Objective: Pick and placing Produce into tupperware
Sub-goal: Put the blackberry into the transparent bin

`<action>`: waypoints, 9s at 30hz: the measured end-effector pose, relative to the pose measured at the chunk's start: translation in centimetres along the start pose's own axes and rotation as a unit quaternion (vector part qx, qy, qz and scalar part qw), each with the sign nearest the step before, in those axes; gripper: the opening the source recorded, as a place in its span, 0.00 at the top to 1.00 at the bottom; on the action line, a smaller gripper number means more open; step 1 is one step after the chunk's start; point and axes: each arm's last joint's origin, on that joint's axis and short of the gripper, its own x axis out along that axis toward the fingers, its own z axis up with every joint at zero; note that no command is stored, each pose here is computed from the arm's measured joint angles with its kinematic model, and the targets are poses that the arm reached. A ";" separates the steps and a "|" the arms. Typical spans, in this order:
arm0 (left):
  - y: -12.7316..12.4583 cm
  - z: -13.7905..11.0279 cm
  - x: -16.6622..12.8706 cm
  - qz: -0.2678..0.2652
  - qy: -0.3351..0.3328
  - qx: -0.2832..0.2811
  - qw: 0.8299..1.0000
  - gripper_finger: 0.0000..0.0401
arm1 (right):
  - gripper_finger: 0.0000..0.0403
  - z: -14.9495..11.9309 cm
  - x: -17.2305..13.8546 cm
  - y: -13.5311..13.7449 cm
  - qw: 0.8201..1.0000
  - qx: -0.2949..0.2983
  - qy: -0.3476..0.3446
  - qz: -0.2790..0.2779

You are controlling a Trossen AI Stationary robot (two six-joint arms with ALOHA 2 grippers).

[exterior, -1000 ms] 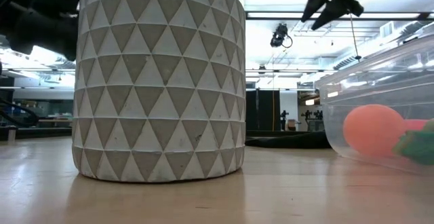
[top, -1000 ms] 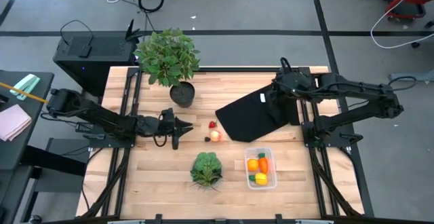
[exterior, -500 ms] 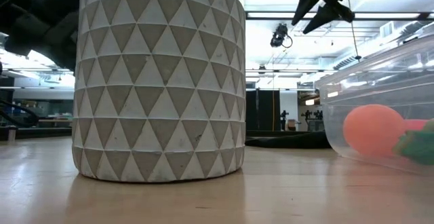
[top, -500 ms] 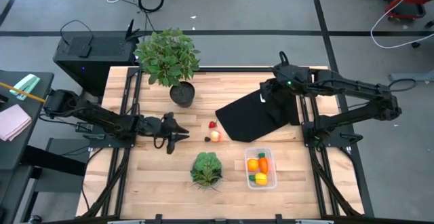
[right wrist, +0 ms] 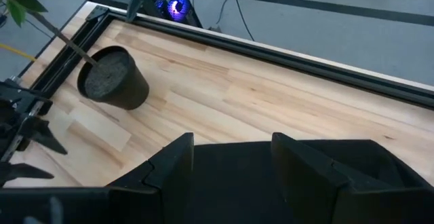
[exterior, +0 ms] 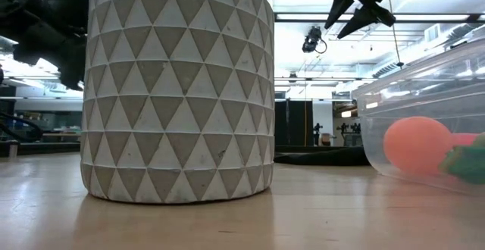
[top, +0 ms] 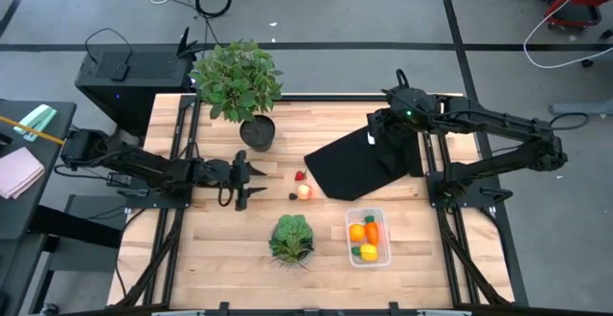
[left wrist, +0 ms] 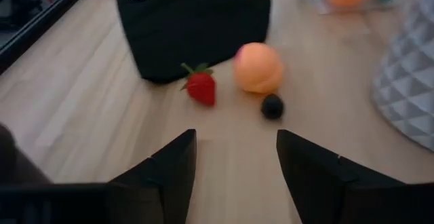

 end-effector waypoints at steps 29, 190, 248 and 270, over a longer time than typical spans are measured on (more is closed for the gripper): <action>-0.4 -0.7 7.0 -0.042 0.004 -0.030 0.999 0.48 | 0.49 0.0 0.0 0.0 1.000 -0.010 0.001 0.001; -0.7 8.4 10.1 -0.120 -0.106 -0.006 0.987 0.68 | 0.49 0.2 0.0 0.2 1.000 -0.018 -0.004 0.016; -11.5 20.5 21.8 -0.154 -0.054 -0.090 0.982 0.71 | 0.49 0.4 0.0 -0.1 0.985 -0.171 0.001 0.023; -10.2 17.4 23.8 -0.112 0.032 -0.082 0.990 0.65 | 0.49 0.4 0.0 0.0 0.985 -0.170 0.006 0.033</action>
